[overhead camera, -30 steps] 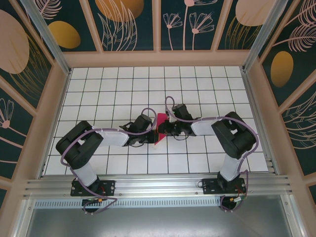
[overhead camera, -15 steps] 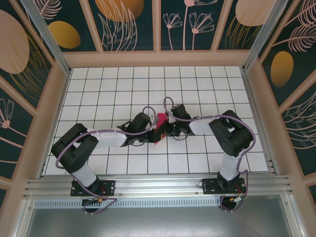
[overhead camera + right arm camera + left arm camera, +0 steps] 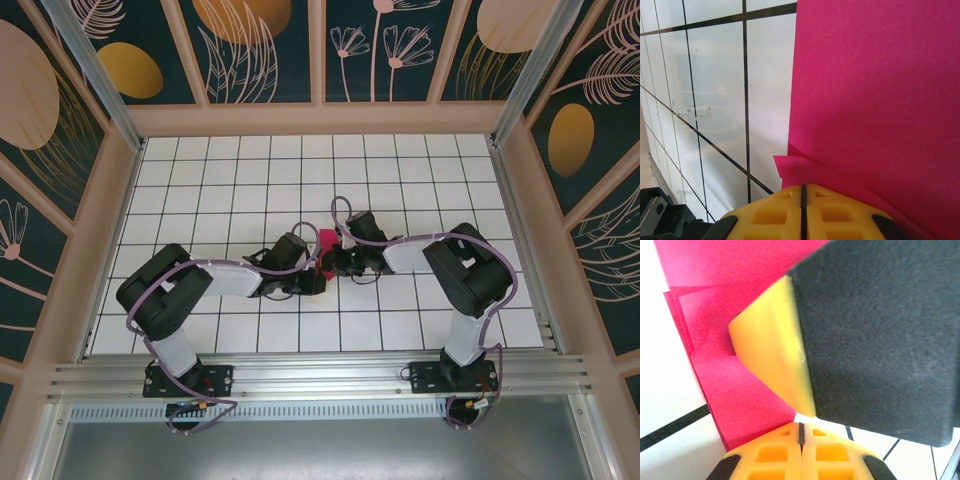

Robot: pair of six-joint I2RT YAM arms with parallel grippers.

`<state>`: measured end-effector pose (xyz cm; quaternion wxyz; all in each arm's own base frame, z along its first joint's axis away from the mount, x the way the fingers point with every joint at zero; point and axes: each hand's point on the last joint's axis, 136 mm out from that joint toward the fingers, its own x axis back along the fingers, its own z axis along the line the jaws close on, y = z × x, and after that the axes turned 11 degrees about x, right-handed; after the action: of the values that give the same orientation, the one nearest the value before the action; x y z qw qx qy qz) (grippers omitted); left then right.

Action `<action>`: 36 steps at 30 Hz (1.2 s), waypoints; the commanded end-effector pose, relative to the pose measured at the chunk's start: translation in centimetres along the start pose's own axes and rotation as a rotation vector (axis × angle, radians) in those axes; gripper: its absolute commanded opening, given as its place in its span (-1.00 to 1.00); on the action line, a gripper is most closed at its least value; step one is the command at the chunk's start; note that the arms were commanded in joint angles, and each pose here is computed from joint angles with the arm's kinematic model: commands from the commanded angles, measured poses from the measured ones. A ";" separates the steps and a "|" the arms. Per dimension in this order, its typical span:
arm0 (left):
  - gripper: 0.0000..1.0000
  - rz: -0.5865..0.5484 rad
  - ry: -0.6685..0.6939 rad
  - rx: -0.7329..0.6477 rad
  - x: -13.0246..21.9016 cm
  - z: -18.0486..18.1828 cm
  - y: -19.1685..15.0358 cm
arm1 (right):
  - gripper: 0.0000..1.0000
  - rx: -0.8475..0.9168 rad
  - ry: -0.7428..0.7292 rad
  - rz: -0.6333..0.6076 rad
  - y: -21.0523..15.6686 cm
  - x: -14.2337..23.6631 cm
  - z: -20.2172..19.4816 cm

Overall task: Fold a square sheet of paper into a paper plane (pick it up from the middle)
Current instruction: Third fold the triangle at the center of the table.

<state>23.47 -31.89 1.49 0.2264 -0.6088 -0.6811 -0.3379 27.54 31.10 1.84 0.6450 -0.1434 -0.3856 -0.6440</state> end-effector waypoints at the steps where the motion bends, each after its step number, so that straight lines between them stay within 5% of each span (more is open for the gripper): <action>1: -0.94 0.008 0.110 0.045 -0.3 2.9 -0.9 | -0.76 -0.014 -0.073 0.041 -1.7 -0.8 -2.5; 17: -1.00 0.139 -0.022 0.211 0.2 3.8 -3.8 | -0.77 -0.016 -0.087 0.057 -2.2 -0.9 -3.3; 28: -1.00 0.129 0.092 0.275 1.2 6.8 -5.4 | -0.77 -0.010 -0.083 0.051 -2.1 -0.7 -3.0; 36: -1.00 0.083 0.048 0.266 2.8 5.6 -5.0 | -0.77 -0.004 -0.071 0.051 -2.0 -0.7 -2.7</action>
<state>21.12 -28.77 1.44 0.2523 -0.6058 -0.7115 -0.2514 27.48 31.14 1.79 0.6485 -0.1359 -0.3889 -0.6401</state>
